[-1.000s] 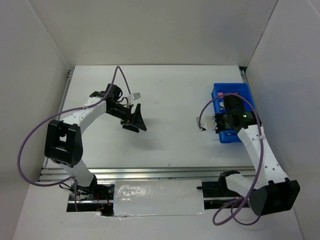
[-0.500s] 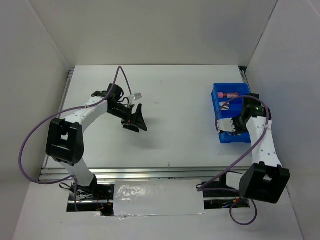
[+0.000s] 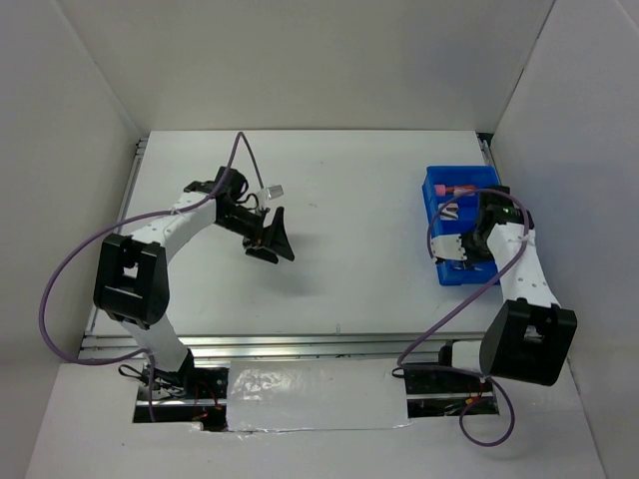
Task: Sort the stationery into containers
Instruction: Place the stationery into the container
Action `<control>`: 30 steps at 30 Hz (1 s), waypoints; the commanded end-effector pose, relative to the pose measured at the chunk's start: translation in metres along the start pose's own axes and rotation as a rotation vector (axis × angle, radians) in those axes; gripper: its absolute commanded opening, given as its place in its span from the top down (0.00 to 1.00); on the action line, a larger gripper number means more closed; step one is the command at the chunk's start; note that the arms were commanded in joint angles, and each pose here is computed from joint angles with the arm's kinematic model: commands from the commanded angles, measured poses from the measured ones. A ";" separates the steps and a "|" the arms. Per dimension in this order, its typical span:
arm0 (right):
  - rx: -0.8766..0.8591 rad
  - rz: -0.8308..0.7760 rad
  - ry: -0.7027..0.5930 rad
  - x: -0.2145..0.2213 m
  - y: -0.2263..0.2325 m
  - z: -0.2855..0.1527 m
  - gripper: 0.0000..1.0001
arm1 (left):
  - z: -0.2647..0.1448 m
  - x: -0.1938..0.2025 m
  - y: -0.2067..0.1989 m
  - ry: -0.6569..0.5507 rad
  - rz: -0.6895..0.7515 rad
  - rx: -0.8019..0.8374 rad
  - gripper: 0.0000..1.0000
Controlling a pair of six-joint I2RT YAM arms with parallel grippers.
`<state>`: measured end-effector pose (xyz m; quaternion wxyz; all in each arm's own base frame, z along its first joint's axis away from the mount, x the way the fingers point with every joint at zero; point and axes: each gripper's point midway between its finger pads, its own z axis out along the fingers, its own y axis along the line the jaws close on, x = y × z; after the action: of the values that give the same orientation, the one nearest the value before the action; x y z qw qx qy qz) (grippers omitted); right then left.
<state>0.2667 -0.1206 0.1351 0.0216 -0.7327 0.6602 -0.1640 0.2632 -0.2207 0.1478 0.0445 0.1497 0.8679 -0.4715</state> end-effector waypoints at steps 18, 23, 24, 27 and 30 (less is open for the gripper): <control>0.015 0.050 0.014 -0.004 -0.005 -0.009 0.50 | -0.016 -0.021 -0.002 -0.107 0.084 -0.112 0.01; 0.232 0.239 -0.169 -0.022 -0.057 -0.086 0.51 | -0.049 -0.036 -0.007 -0.273 0.245 -0.267 0.01; 0.240 0.293 -0.232 -0.033 -0.063 -0.098 0.50 | -0.058 -0.042 0.001 -0.323 0.252 -0.328 0.01; 0.325 0.601 -0.514 -0.065 -0.102 -0.153 0.42 | -0.085 -0.054 0.000 -0.477 0.310 -0.426 0.01; 0.394 0.850 -0.766 -0.084 -0.118 -0.192 0.27 | -0.108 -0.055 0.004 -0.555 0.335 -0.500 0.01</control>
<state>0.3376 -0.0378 0.3132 0.3649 -0.5215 0.7571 -0.1472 0.3022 -0.1633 0.2080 0.3259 0.1613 0.8793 -0.3075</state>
